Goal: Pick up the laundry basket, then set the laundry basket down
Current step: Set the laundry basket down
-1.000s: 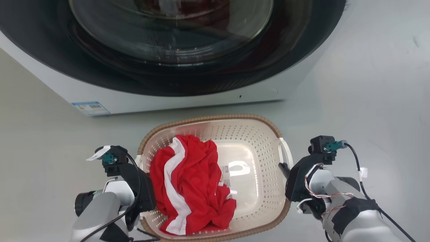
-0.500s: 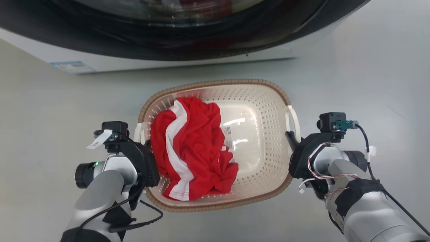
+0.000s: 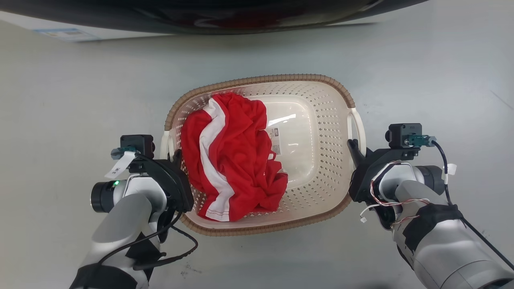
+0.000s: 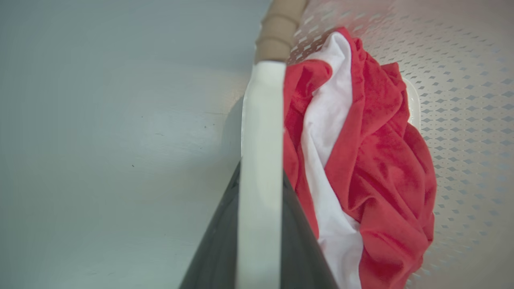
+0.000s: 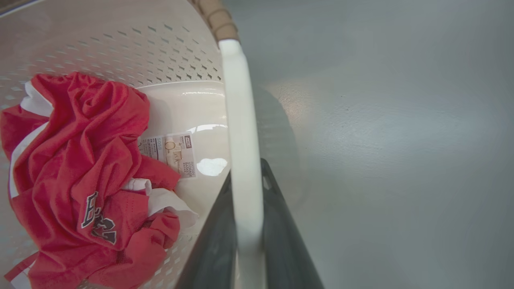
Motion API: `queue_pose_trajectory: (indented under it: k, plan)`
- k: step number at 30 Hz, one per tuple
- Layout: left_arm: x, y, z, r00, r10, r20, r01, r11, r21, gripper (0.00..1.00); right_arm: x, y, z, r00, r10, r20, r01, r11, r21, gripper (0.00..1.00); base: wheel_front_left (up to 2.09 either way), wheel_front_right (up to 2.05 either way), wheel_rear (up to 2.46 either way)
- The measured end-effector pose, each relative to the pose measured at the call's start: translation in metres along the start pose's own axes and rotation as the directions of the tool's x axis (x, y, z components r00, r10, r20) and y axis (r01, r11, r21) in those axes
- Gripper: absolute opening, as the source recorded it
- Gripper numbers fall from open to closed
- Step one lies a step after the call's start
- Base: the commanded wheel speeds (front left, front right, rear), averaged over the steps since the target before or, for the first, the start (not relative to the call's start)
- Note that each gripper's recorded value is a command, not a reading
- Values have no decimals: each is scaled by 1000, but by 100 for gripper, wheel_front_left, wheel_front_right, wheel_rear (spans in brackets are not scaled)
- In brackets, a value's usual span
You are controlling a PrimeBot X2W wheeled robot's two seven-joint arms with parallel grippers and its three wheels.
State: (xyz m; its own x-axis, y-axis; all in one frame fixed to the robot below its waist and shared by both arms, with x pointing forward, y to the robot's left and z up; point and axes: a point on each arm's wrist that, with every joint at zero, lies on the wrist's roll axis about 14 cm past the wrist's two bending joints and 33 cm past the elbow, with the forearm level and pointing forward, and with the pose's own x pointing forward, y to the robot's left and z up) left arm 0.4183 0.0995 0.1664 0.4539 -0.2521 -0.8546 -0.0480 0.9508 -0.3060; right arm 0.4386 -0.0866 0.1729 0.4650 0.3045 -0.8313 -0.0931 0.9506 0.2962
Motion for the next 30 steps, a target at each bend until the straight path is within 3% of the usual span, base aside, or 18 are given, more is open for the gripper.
queue_pose_trajectory:
  k: [23, 24, 25, 26, 30]
  plan:
    - [9, 7, -16, 999, 14, -32, -14, 1000, 0, 0, 10, -5, -23, 999, -5, -32, 6, 1000, 5, 0, 0, 0, 0]
    - [9, 7, -16, 999, 14, -31, -14, 1000, 1, 33, 10, -4, -22, 1000, -5, -29, 5, 1000, 5, 23, 0, 0, 0]
    - [9, 7, -16, 999, 13, -32, -12, 1000, 4, 80, 10, -4, -22, 1000, -4, -28, 4, 1000, 5, 43, 0, 0, 0]
    - [9, 6, -16, 999, 9, -34, -9, 1000, 14, 100, 10, -5, -21, 1000, -5, -25, 5, 1000, 4, 100, 0, 0, 0]
    - [10, 8, -8, 1000, 5, -5, -5, 1000, 26, 100, 11, -10, -11, 1000, -12, 14, 12, 1000, -4, 100, 0, 0, 0]
